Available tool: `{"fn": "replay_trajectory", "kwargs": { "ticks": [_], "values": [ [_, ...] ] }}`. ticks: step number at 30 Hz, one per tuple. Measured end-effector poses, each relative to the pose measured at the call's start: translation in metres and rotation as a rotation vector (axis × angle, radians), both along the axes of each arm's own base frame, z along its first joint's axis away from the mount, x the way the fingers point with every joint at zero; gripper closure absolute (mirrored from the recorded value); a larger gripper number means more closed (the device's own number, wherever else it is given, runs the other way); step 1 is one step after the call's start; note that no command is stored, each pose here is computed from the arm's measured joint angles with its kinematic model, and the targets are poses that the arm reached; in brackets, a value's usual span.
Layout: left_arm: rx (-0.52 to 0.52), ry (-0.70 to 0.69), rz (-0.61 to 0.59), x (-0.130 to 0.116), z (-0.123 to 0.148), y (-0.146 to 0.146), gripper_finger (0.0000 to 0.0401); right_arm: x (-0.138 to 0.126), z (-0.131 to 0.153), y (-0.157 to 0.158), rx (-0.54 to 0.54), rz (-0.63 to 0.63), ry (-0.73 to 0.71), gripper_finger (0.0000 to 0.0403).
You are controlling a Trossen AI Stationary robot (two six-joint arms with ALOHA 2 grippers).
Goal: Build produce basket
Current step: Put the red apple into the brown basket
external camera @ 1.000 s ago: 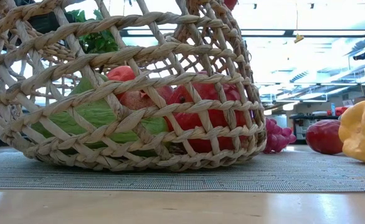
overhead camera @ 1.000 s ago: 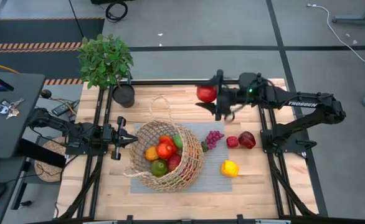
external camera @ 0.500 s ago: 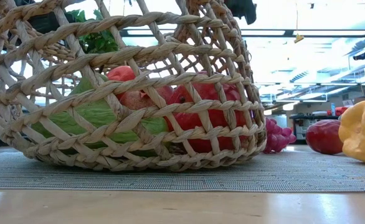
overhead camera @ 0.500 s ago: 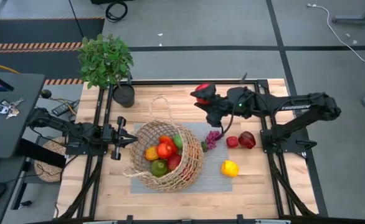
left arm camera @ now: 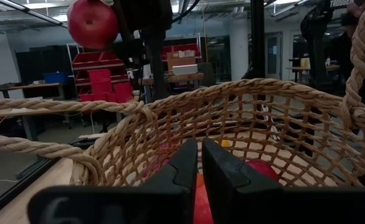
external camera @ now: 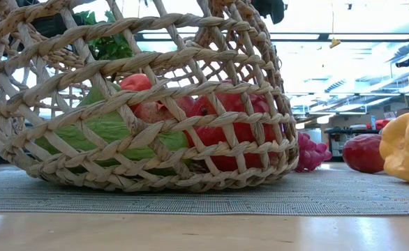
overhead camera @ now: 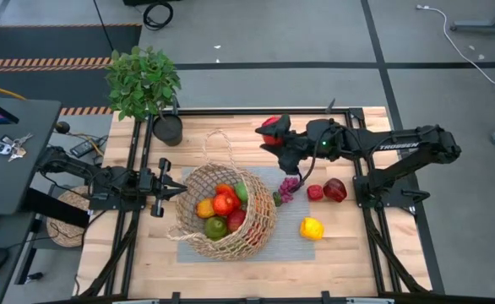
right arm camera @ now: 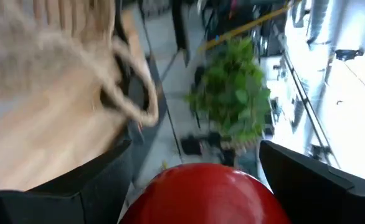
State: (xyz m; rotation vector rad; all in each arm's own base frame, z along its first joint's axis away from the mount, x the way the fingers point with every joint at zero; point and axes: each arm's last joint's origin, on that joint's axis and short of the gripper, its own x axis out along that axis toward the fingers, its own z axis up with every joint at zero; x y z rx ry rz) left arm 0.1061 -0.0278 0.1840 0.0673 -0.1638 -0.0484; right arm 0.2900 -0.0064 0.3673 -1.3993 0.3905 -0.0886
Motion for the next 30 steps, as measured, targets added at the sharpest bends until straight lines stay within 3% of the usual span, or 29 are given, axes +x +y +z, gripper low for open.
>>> {"fn": "replay_trajectory", "kwargs": {
  "ticks": [5, 12, 17, 20, 30],
  "values": [
    [0.000, 0.000, 0.000, 0.000, 0.000, 0.000, 0.0365, 0.002, 0.005, 0.012, 0.089, 0.130, -0.067, 0.0055],
    [0.000, -0.001, 0.000, 0.000, 0.000, 0.000, 0.0373, 0.001, 0.004, 0.032, -0.012, 0.188, -0.038, 0.0055],
    [0.000, 0.000, 0.000, 0.000, 0.000, 0.000, 0.0369, 0.002, 0.007, 0.043, 0.021, 0.212, -0.089, 0.0055],
    [0.000, 0.000, 0.000, 0.000, 0.000, 0.000, 0.0365, 0.003, 0.013, 0.044, 0.155, 0.211, -0.181, 0.0055],
    [0.000, 0.000, 0.000, 0.000, 0.000, 0.000, 0.0373, 0.005, 0.024, 0.009, 0.818, 0.027, -0.440, 0.0055]
  ]
}}
